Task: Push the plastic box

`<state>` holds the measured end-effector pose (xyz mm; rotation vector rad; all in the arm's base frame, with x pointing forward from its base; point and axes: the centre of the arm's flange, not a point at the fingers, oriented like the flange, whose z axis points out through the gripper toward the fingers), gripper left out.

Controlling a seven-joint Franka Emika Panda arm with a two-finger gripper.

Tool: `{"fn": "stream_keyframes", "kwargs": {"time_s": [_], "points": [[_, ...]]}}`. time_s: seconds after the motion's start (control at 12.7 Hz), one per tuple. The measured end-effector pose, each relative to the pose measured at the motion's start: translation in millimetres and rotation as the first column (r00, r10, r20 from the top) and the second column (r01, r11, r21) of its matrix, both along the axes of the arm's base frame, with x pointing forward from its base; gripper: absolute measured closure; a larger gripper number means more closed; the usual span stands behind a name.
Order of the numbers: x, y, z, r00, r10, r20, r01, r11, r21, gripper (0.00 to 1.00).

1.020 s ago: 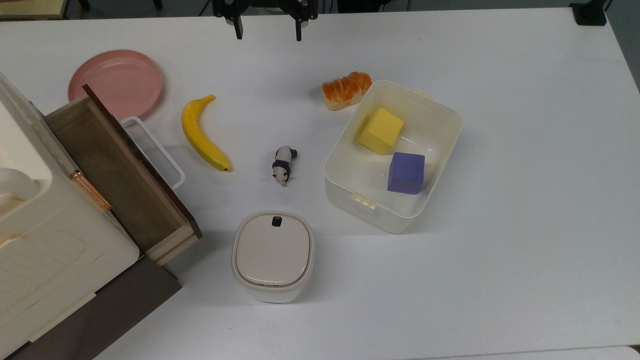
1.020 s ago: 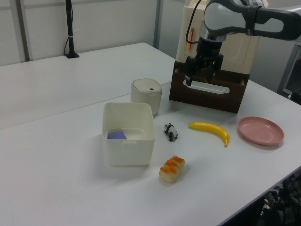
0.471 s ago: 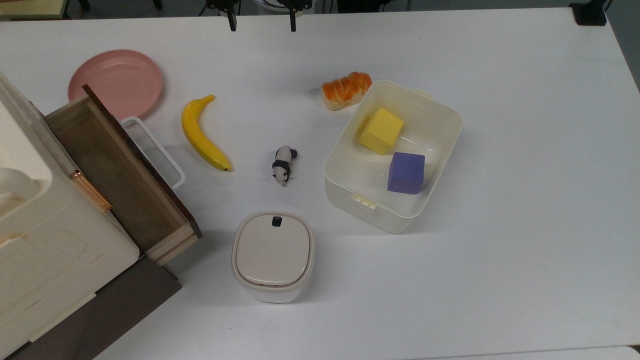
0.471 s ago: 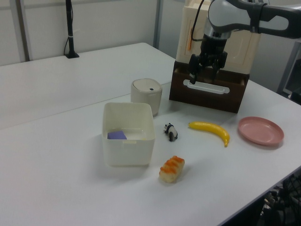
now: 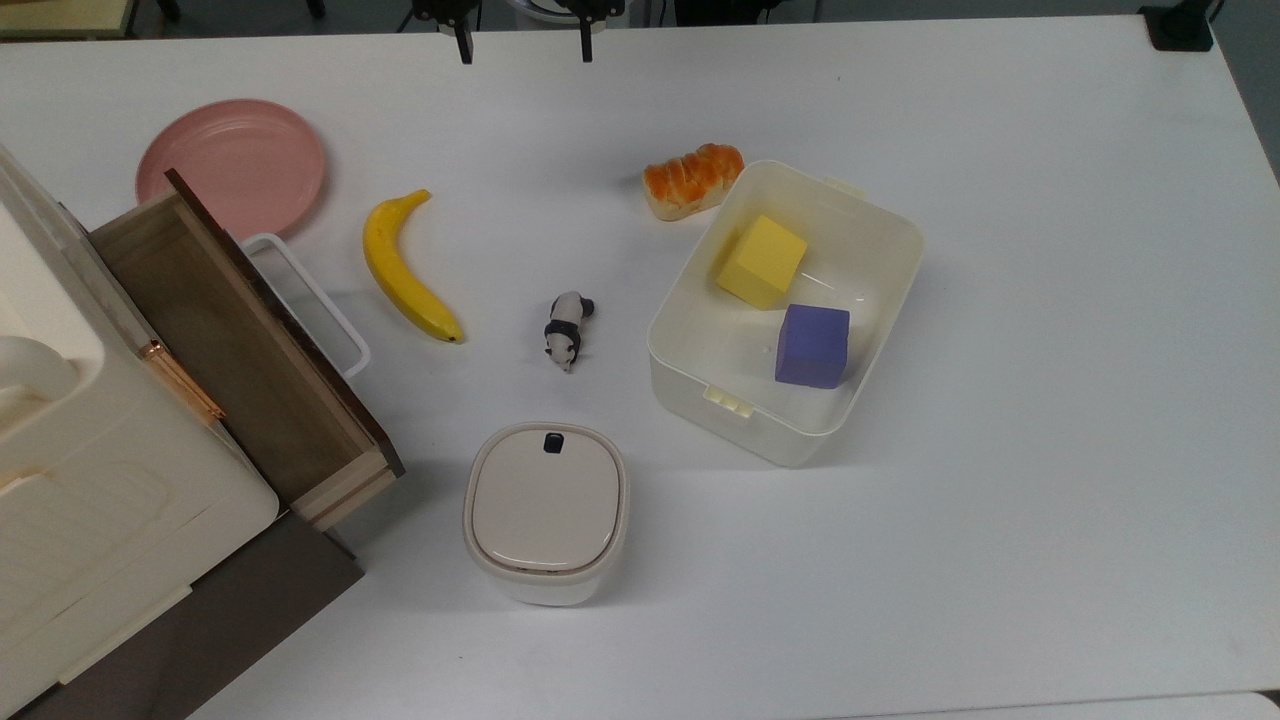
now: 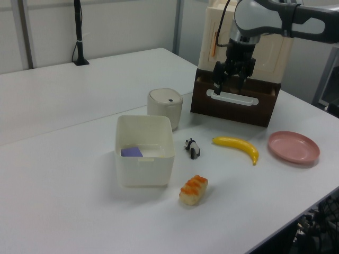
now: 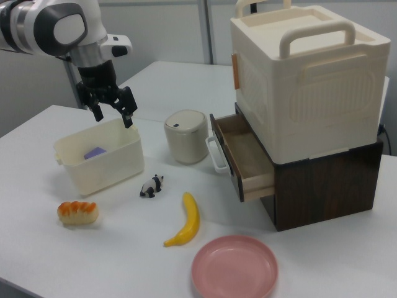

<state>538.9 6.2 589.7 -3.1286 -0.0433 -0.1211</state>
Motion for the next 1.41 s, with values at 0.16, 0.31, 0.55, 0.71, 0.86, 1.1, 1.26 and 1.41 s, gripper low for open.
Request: {"fn": "stream_keyframes", "kwargs": {"time_s": [0.16,0.31,0.55,0.71,0.86,1.1,1.26,1.41], "points": [[0.0,-0.1,0.0,1.000,0.014,0.000,-0.014,1.000,-0.001,0.00],[0.0,-0.1,-0.1,1.000,0.022,0.000,-0.022,1.000,-0.002,0.00],[-0.3,0.6,-1.9,0.995,0.101,-0.004,-0.101,0.995,-0.007,0.00],[-1.0,0.8,-7.7,0.970,0.244,-0.016,-0.244,0.970,-0.015,0.00],[-2.4,1.0,-18.1,0.925,0.377,-0.038,-0.378,0.926,-0.016,0.00],[-3.3,2.6,-40.3,0.836,0.543,-0.078,-0.544,0.839,0.000,0.00],[-4.4,5.5,-52.6,0.776,0.624,-0.097,-0.626,0.780,0.015,0.00],[-6.9,6.6,-67.5,0.692,0.712,-0.116,-0.714,0.699,0.038,0.00]]}}
